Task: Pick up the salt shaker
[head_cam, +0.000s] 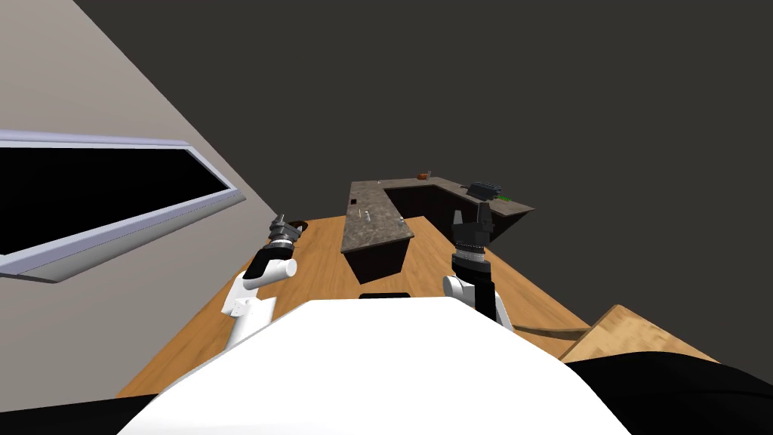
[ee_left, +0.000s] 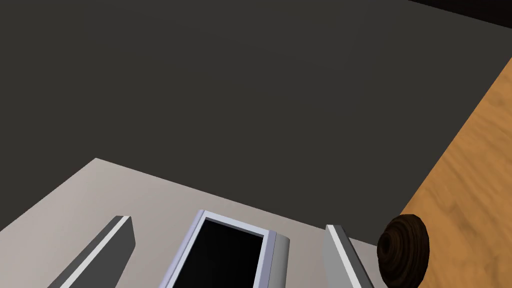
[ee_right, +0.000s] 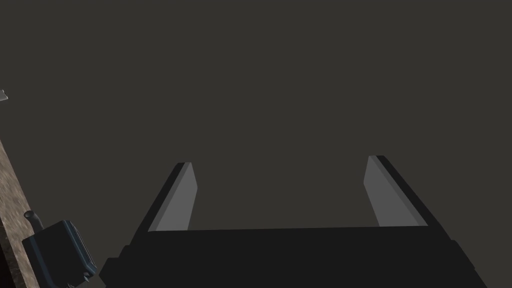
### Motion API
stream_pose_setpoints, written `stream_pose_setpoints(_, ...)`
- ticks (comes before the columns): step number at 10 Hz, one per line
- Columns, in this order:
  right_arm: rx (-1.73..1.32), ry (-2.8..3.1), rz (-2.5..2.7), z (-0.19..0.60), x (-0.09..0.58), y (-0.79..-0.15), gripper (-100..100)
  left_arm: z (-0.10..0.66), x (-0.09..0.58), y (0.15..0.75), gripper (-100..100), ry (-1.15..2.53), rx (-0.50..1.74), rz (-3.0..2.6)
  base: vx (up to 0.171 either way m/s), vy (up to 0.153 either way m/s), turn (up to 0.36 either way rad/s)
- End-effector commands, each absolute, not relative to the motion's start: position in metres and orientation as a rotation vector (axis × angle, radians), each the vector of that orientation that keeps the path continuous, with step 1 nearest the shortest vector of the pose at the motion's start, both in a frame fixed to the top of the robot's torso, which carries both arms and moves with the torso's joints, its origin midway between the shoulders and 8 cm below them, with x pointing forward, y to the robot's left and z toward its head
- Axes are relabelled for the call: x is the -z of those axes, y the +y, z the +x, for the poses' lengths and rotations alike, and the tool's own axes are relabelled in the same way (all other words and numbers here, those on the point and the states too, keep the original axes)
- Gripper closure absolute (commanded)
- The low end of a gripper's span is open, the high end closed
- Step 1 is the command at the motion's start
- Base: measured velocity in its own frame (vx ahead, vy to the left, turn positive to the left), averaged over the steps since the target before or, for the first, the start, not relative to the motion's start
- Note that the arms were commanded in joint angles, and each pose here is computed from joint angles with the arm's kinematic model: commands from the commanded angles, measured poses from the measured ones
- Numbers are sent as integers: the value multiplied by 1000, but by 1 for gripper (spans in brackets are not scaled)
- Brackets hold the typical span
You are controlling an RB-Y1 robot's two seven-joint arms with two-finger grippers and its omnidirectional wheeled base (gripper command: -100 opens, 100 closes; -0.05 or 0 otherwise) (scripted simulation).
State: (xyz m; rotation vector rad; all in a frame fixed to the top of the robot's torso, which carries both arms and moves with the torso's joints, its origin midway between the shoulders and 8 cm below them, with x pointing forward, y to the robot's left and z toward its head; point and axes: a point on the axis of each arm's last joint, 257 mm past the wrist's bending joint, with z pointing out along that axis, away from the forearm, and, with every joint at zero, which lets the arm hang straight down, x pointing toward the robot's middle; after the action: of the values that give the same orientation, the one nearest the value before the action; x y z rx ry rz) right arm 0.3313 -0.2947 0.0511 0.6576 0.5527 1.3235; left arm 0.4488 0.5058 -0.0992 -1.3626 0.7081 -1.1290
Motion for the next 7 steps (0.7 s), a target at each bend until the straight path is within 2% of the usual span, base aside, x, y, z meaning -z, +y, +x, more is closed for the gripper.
stream_pose_setpoints(1,-1324,553,658,331,-51,-295,0,452,105,513,-100,700,1118,-1407,-24,-68,0)
stream_pose_setpoints(7,-1324,553,658,331,-51,-295,0,458,131,560,-100,616,1098,-1597,-11,-81,-22)
